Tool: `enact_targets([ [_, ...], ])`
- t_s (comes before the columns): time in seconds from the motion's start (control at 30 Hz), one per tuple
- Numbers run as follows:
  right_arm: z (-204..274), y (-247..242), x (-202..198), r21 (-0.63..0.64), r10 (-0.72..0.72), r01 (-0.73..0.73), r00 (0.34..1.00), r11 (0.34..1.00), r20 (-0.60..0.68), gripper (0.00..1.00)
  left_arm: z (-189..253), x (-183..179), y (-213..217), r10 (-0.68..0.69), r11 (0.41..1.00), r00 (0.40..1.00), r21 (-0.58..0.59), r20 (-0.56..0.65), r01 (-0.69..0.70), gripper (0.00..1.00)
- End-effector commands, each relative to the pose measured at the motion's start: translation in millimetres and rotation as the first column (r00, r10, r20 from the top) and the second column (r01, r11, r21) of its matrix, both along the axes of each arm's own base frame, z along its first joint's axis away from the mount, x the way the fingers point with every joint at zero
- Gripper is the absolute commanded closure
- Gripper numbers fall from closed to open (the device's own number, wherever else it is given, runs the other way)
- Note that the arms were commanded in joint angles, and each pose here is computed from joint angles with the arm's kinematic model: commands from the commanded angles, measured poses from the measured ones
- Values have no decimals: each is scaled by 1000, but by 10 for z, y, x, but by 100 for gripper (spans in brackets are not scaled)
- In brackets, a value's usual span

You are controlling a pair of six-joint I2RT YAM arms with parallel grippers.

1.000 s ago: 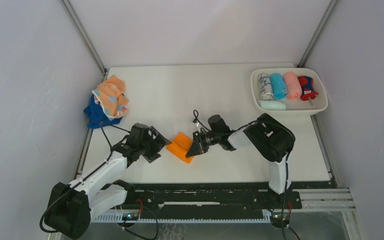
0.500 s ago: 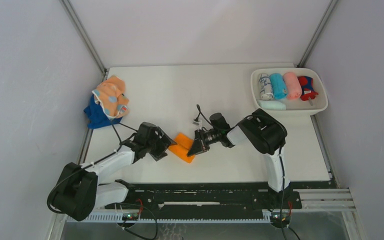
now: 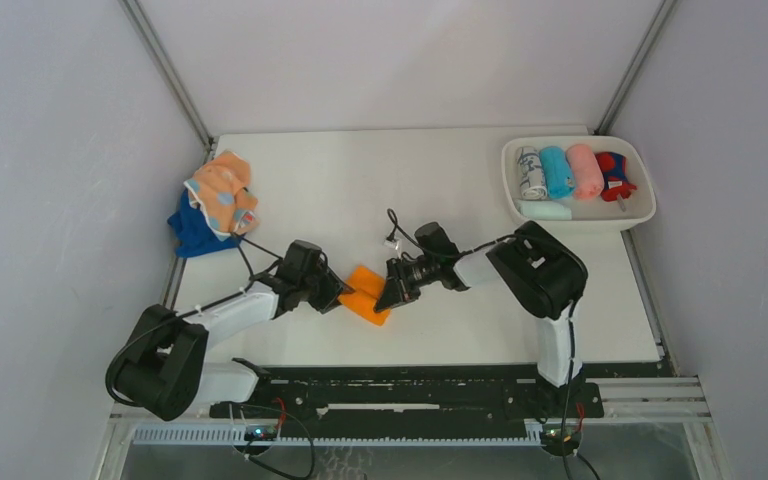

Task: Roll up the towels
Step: Roll the towel at the center of the board.

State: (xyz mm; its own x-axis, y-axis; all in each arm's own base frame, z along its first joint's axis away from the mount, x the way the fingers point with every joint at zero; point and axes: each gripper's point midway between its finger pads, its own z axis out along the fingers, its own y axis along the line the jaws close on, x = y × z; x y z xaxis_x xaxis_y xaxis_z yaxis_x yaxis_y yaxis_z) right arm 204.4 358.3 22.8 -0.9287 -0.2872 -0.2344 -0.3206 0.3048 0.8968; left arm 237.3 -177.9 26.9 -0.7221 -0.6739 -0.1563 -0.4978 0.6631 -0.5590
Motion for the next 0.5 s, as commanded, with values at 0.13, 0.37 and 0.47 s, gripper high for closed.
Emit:
enact_targets([
  [0.13, 181, -188, 95, -279, 33, 102, 897, 955, 441, 63, -50, -103, 272, -10, 984, 999, 176, -51, 18, 58],
  [0.37, 587, -132, 143, -387, 178, 223, 617, 895, 767, 47, -57, -114, 250, -31, 983, 997, 181, -74, 44, 59],
  [0.47, 709, -21, 99, -412, 267, 252, 457, 876, 848, 41, -59, -115, 237, -34, 983, 996, 178, -80, 48, 59],
])
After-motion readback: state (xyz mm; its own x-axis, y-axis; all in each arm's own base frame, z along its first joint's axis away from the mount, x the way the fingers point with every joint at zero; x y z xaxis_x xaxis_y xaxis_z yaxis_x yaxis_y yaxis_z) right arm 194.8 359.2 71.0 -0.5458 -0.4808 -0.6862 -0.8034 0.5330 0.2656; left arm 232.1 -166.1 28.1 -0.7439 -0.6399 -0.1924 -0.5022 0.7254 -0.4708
